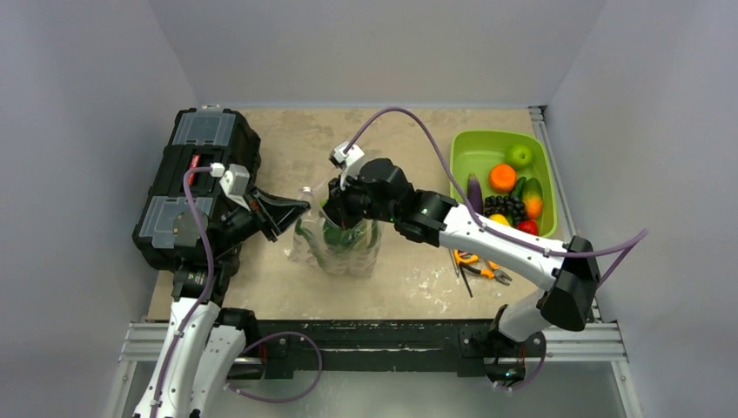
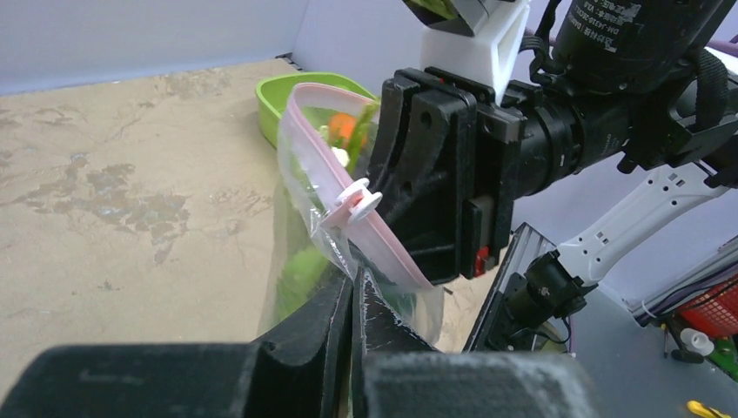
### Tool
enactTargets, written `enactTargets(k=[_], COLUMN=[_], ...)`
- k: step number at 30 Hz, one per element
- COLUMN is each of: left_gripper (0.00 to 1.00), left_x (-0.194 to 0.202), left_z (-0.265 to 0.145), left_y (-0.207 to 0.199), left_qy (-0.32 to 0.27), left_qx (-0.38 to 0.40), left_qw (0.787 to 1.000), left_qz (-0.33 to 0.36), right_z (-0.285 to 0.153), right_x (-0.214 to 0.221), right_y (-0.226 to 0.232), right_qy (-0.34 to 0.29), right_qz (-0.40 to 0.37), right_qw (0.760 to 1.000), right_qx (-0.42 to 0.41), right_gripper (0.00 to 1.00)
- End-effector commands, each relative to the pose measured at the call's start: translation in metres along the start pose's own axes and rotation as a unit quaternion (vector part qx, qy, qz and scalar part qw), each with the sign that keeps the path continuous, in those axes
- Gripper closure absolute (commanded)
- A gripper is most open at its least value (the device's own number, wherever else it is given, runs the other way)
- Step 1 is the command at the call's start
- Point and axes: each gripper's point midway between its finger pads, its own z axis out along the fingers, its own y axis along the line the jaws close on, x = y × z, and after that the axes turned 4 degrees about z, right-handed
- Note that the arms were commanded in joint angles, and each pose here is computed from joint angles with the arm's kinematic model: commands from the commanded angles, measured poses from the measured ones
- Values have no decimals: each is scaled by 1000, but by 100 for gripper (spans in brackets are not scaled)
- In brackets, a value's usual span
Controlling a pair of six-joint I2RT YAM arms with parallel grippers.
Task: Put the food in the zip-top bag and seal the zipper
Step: Adjust the fake vegetable in the zipper food storage bag.
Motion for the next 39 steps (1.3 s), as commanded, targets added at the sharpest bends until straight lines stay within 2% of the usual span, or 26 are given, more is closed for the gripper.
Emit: enactTargets(k=[1,5,7,12,16,19,23,31,34,36,39], left_gripper=[100,100,100,100,100,100,100,100,100,100,100], left_x=[-14,-12,-13,-13,-14,-13,-12,-13,-15,-15,-17], left_z=[-1,-2,-1,-2,-2,-1,1,1,1,2,2], left_y=[-8,-7,-7,-8,-7,-5,-3,-5,-5,-6,-8], left_qy=[-16,-15,-15,-15,-16,-15,-13,-13,-16,-18,-21], left_qx=[12,9,9,8,6,6,4,9,10,12,17], left_qw=[999,999,999,999,1000,1000,1000,1000,1000,1000,999], left_qz=[36,34,34,31,27,25,21,24,23,18,20], right_z=[-22,-41,-53,-89,-110,-106,-93,-71,-56,-43,-31], right_x=[-32,-38,-38,-39,-43,-37,-28,-17,-23,-23,-29], right_y=[38,12,-2,-27,-32,-42,-54,-67,-63,-53,-27], right_qy=[-34,-35,-31,-16,-40,-55,-55,-70,-86,-94,-111], right_qz=[0,0,-13,-36,0,62,100,93,61,35,-8], right_qw=[997,999,998,990,987,979,968,965,972,981,990], right_qx=[-64,19,57,134,155,186,223,236,211,169,84], right_gripper=[100,98,85,68,63,61,58,48,48,51,77])
